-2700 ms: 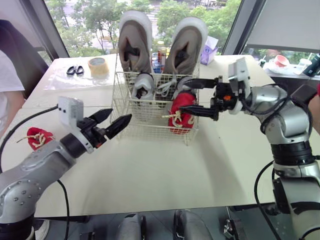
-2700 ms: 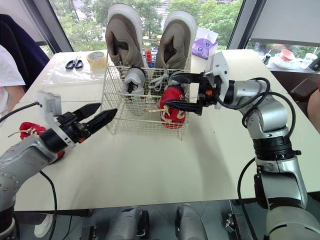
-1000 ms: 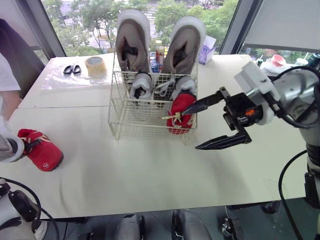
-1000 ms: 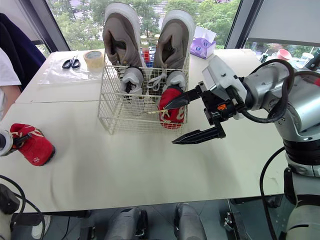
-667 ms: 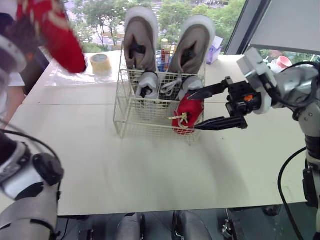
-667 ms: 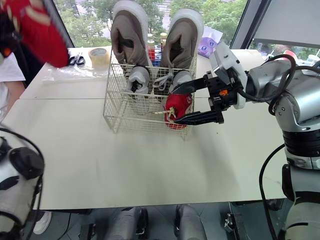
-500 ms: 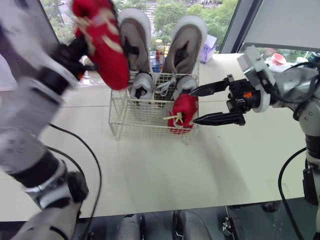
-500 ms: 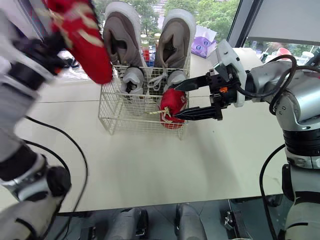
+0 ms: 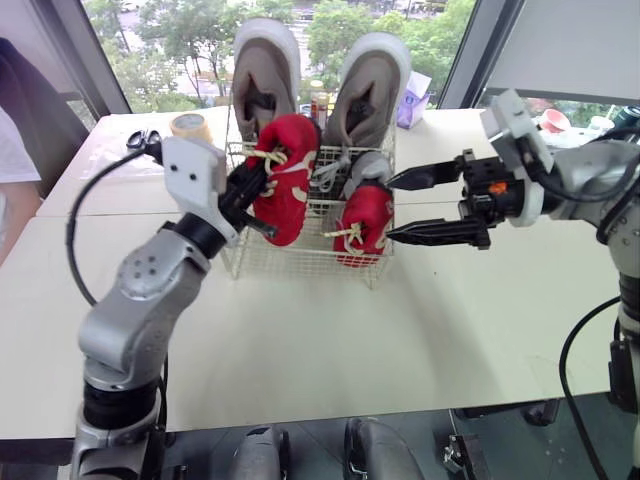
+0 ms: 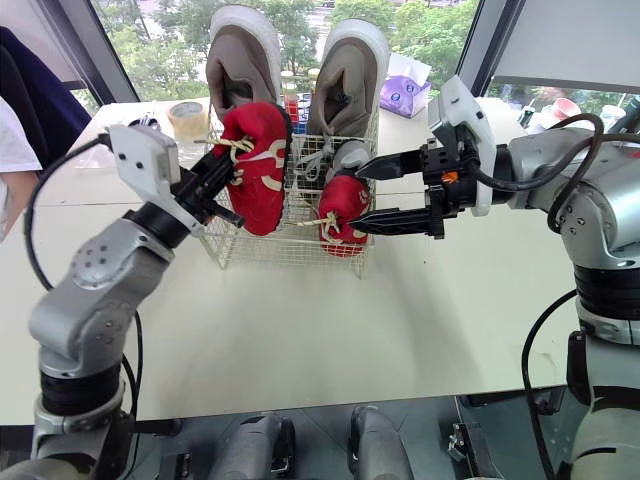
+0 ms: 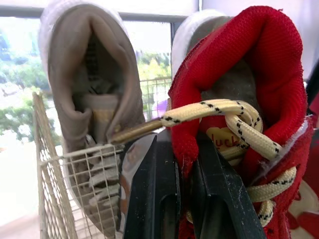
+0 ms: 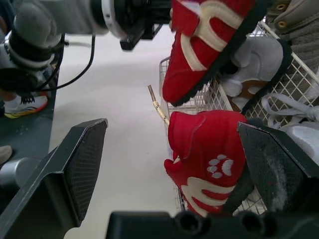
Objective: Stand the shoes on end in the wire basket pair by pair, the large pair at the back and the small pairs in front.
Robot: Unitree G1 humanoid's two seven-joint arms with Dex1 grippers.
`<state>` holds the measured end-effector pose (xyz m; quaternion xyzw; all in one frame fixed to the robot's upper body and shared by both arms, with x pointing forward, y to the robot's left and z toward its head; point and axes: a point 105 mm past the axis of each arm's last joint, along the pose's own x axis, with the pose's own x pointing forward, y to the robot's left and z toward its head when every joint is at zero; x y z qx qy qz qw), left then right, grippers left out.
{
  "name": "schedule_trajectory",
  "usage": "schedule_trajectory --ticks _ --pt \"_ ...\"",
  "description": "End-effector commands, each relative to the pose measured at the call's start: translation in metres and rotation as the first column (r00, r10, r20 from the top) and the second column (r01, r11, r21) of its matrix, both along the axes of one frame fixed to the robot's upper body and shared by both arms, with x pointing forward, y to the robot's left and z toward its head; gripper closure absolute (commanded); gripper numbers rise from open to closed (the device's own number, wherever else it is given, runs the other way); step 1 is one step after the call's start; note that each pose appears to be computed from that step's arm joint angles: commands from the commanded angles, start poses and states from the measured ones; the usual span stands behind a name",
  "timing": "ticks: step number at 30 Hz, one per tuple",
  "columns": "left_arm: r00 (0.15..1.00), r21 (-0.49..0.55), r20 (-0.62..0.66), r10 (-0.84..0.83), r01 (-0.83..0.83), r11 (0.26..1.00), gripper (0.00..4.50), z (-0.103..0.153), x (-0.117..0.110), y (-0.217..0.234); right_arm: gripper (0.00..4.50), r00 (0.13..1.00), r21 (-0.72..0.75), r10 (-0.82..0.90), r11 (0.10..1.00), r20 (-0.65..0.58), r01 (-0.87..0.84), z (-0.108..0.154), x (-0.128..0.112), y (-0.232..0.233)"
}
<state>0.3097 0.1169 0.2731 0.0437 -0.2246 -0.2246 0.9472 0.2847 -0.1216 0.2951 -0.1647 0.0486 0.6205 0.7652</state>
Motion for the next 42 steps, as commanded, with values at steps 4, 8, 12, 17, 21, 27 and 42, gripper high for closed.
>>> schedule_trajectory --ticks 4,8,12,17,21,27,42 --pt "0.994 0.049 0.085 0.072 -0.076 0.996 4.47 -0.018 -0.001 0.006 0.00 0.998 0.032 0.001 0.999 0.059 -0.002 0.018 -0.007 0.002" --pt "0.996 0.078 0.032 0.078 -0.080 0.994 4.47 -0.045 -0.005 0.007 0.00 0.998 0.038 -0.003 0.999 0.056 0.001 0.018 -0.006 0.004" --pt "0.996 0.074 -0.026 0.089 -0.087 0.993 4.47 -0.063 -0.008 0.011 0.00 0.999 0.050 -0.005 0.999 0.048 0.002 0.017 -0.004 0.007" --pt "0.997 -0.011 -0.080 0.013 -0.014 1.000 3.33 -0.057 -0.018 0.017 0.00 0.999 0.055 -0.009 0.998 0.036 0.007 0.015 -0.004 0.007" --pt "0.992 -0.028 -0.125 -0.001 -0.002 1.000 1.34 -0.045 -0.021 0.033 0.00 1.000 0.070 -0.013 0.997 0.028 0.011 0.016 -0.005 0.006" --pt "0.894 -0.141 -0.304 -0.330 0.300 0.943 0.37 -0.031 -0.059 0.044 0.00 1.000 0.188 -0.021 0.982 0.000 0.021 0.026 -0.009 0.000" --pt "0.690 -0.040 -0.685 -0.234 0.284 0.958 0.37 -0.107 -0.095 0.084 0.00 0.887 0.118 -0.247 0.942 -0.389 0.314 -0.090 -0.045 -0.047"
